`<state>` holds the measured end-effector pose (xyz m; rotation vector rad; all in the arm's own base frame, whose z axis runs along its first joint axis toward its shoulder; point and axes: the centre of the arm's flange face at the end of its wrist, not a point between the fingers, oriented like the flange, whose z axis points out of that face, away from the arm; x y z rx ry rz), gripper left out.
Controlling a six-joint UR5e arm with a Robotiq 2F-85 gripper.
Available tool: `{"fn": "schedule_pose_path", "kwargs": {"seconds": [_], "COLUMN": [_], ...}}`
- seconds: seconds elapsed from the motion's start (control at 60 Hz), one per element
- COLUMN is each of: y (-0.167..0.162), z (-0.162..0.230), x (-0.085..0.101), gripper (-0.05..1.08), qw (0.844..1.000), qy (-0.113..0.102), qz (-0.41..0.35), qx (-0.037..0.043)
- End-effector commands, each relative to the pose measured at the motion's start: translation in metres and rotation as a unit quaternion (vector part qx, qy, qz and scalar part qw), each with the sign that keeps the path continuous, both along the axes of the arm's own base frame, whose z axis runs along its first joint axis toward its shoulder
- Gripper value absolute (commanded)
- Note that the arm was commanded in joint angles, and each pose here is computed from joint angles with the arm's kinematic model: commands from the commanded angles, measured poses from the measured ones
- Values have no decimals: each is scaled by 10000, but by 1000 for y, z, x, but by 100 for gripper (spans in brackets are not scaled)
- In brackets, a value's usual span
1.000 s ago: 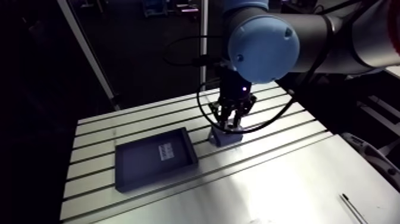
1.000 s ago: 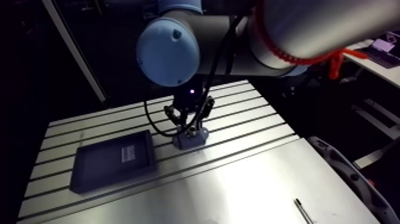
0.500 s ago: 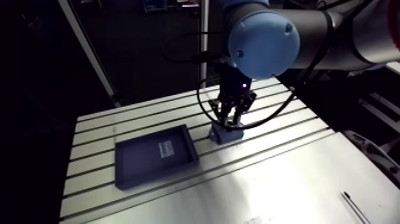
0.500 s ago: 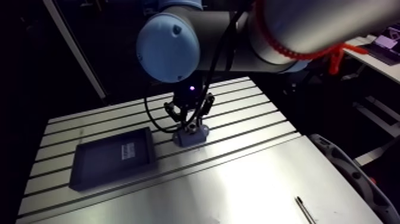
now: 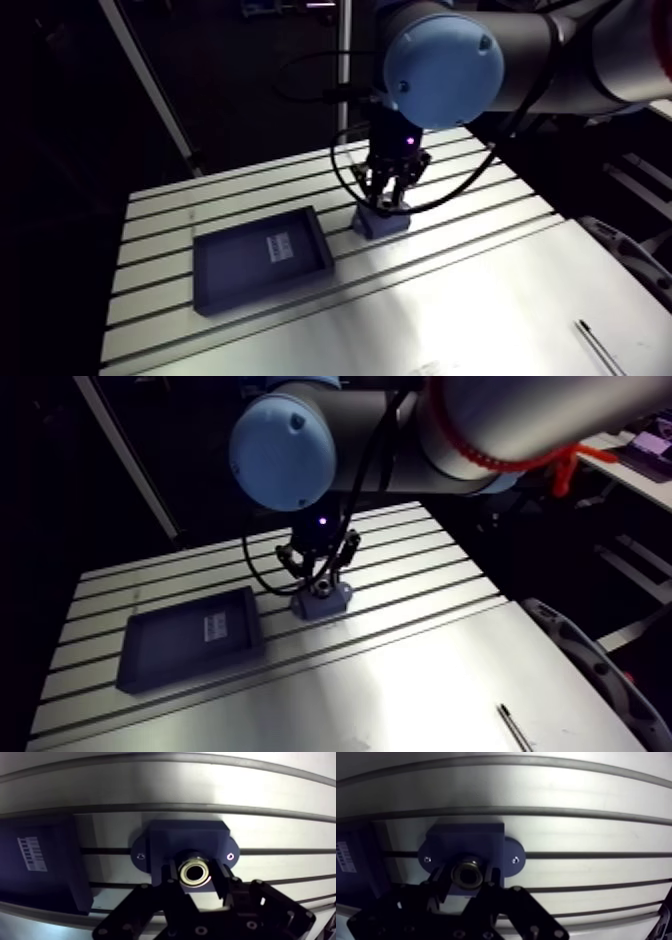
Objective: Pick up the bearing and press it into the housing until flush.
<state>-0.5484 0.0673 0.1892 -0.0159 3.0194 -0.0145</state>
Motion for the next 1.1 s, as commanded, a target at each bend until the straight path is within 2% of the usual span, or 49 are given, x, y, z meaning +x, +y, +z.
{"fn": "schedule_pose_path", "kwargs": {"seconds": [0.017,1.1], "y": [-1,-7], "z": [-1,-1], "x": [0,-6], "gripper": [62,62], "qw": [10000,10000], "qy": [-6,5], "qz": [13,85], "qx": [-3,9]}}
